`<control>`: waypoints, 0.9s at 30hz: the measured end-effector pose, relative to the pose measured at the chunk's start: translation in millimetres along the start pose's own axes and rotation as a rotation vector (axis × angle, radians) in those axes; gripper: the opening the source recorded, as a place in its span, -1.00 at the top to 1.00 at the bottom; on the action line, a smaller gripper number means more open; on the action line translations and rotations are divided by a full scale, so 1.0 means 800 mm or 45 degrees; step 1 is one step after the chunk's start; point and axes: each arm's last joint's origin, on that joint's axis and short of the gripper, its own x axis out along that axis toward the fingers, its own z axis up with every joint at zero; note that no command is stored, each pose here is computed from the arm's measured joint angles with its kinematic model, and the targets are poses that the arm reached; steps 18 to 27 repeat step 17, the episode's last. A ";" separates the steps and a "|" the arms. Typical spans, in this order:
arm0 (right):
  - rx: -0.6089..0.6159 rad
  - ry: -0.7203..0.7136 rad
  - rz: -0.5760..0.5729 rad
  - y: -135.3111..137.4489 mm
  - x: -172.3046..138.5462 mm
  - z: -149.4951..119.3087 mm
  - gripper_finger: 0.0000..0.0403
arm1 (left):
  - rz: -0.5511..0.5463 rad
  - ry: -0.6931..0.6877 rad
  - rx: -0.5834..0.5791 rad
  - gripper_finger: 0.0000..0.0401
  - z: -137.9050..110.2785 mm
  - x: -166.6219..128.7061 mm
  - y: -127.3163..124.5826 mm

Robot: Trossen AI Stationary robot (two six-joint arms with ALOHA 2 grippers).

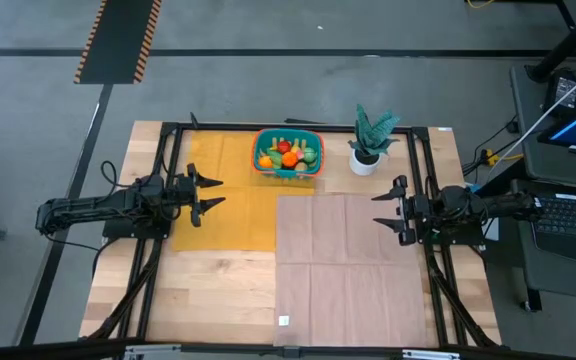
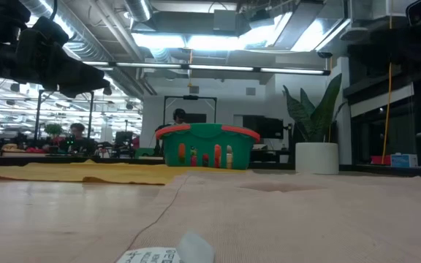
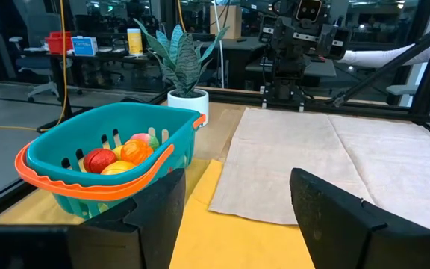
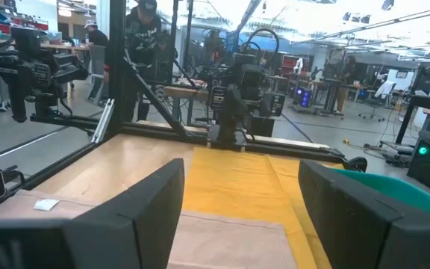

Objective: Pick and placing Produce into tupperware
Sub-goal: Return to Home Position

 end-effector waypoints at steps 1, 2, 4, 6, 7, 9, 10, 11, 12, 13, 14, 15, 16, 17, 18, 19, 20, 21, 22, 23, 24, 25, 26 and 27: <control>0.000 0.000 0.000 0.000 0.000 0.000 -0.31 | 0.000 0.000 0.000 -0.16 0.000 0.000 0.000; 0.000 0.000 0.000 0.000 0.000 0.000 -0.31 | 0.000 0.000 0.000 -0.16 0.000 0.000 0.000; 0.000 0.000 0.000 0.000 0.000 0.000 -0.31 | 0.000 0.000 0.000 -0.15 0.000 0.000 0.000; 0.000 0.000 0.000 0.000 0.000 0.000 -0.31 | 0.000 0.000 0.000 -0.14 0.000 0.000 0.000; 0.000 0.000 0.000 0.000 0.000 0.000 -0.31 | 0.000 0.000 0.000 -0.14 0.000 0.000 0.000; 0.000 0.000 0.000 0.000 0.000 0.000 -0.31 | 0.000 0.000 0.000 -0.14 0.000 0.000 0.000; 0.000 0.000 0.000 0.000 0.000 0.000 -0.31 | 0.000 0.000 0.000 -0.15 0.000 0.000 0.000; 0.000 0.000 0.000 0.000 0.000 0.000 -0.31 | 0.000 0.000 0.000 -0.15 0.000 0.000 0.000; 0.000 0.000 0.000 0.000 0.000 0.000 -0.31 | 0.000 0.000 0.000 -0.16 0.000 0.000 0.000; 0.000 0.000 0.000 0.000 0.000 0.000 -0.31 | 0.000 0.000 0.000 -0.16 0.000 0.000 0.000; 0.000 0.000 0.000 0.000 0.000 0.000 -0.31 | 0.000 0.000 0.000 -0.16 0.000 0.000 0.000; 0.000 0.000 0.000 0.000 0.000 0.000 -0.31 | 0.000 0.000 0.000 -0.16 0.000 0.000 0.000; 0.000 0.000 0.000 0.000 0.000 0.000 -0.31 | 0.000 0.000 0.000 -0.16 0.000 0.000 0.000; 0.000 0.000 0.000 0.000 0.000 0.000 -0.31 | 0.000 0.000 0.000 -0.16 0.000 0.000 0.000; 0.000 0.000 0.000 0.000 0.000 0.000 -0.31 | 0.000 0.000 0.000 -0.16 0.000 0.000 0.000; 0.000 0.000 0.000 0.000 0.000 0.000 -0.31 | 0.000 0.000 0.000 -0.16 0.000 0.000 0.000; 0.000 0.000 0.000 0.000 0.000 0.000 -0.31 | 0.000 0.000 0.000 -0.16 0.000 0.000 0.000; 0.000 0.000 0.000 0.000 0.000 0.000 -0.31 | 0.000 0.000 0.000 -0.16 0.000 0.000 0.000; 0.000 0.000 0.000 0.000 0.000 0.000 -0.31 | 0.000 0.000 0.000 -0.16 0.000 0.000 0.000; 0.000 0.000 0.000 0.000 0.000 0.000 -0.31 | 0.000 0.000 0.000 -0.16 0.000 0.000 0.000; 0.000 0.000 0.000 0.000 0.000 0.000 -0.31 | 0.000 0.000 0.000 -0.16 0.000 0.000 0.000; 0.000 0.000 0.000 0.000 0.000 0.000 -0.31 | 0.000 0.000 0.000 -0.16 0.000 0.000 0.000; 0.000 0.000 0.000 0.000 0.000 0.000 -0.31 | 0.000 0.000 0.000 -0.16 0.000 0.000 0.000; 0.000 0.000 0.000 0.000 0.000 0.000 -0.31 | 0.000 0.000 0.000 -0.16 0.000 0.000 0.000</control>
